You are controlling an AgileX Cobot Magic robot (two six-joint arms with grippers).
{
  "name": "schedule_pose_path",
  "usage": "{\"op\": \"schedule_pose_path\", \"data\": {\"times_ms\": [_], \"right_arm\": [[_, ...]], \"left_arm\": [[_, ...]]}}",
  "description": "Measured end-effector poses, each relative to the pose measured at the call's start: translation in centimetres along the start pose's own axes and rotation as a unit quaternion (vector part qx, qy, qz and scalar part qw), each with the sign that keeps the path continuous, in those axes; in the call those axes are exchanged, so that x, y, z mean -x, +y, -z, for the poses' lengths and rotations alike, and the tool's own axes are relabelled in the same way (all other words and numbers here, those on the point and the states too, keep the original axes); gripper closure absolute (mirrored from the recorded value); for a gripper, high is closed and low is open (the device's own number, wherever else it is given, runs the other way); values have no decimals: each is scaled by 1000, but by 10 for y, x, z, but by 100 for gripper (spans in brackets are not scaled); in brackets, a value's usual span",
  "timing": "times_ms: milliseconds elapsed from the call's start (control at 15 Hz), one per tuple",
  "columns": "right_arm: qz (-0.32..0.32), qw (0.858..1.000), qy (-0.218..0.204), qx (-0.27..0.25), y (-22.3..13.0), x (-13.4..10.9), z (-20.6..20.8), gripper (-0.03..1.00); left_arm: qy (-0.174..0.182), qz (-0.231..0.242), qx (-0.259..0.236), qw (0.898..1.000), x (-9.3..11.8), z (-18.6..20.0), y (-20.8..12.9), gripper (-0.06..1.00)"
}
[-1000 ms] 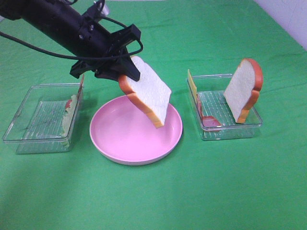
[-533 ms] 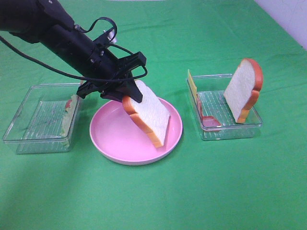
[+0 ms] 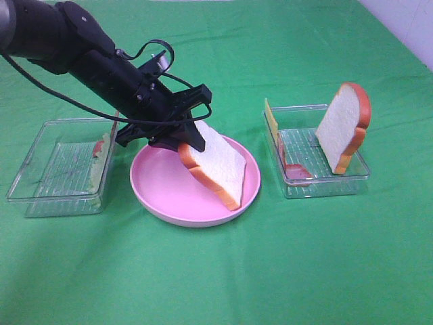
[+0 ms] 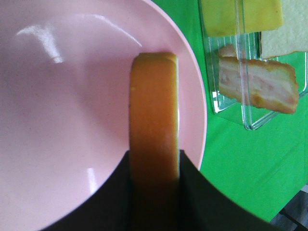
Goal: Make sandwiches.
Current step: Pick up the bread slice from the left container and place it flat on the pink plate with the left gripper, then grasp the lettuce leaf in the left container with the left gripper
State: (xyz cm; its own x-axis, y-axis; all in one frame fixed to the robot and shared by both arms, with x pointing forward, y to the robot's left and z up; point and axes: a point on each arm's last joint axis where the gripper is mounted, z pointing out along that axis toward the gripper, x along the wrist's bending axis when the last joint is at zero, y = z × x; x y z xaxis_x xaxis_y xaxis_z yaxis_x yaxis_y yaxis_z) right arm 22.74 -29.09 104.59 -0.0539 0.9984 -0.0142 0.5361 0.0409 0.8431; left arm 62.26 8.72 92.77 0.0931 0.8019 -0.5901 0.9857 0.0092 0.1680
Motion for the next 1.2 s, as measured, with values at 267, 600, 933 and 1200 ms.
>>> {"op": "schedule_pose_path", "data": {"times_ms": [267,600,933,1200], "right_arm": [[0,1000,0,0,0,0,0,24],[0,1000,0,0,0,0,0,24],[0,1000,0,0,0,0,0,24],[0,1000,0,0,0,0,0,24]], "left_arm": [[8,-14,-17,1000,0,-1,-4,57],[60,-71,-15,996,4,18,-5,31],[129,-92,9,987,7,49,-4,30],[142,-92,42,985,27,93,-9,30]]}}
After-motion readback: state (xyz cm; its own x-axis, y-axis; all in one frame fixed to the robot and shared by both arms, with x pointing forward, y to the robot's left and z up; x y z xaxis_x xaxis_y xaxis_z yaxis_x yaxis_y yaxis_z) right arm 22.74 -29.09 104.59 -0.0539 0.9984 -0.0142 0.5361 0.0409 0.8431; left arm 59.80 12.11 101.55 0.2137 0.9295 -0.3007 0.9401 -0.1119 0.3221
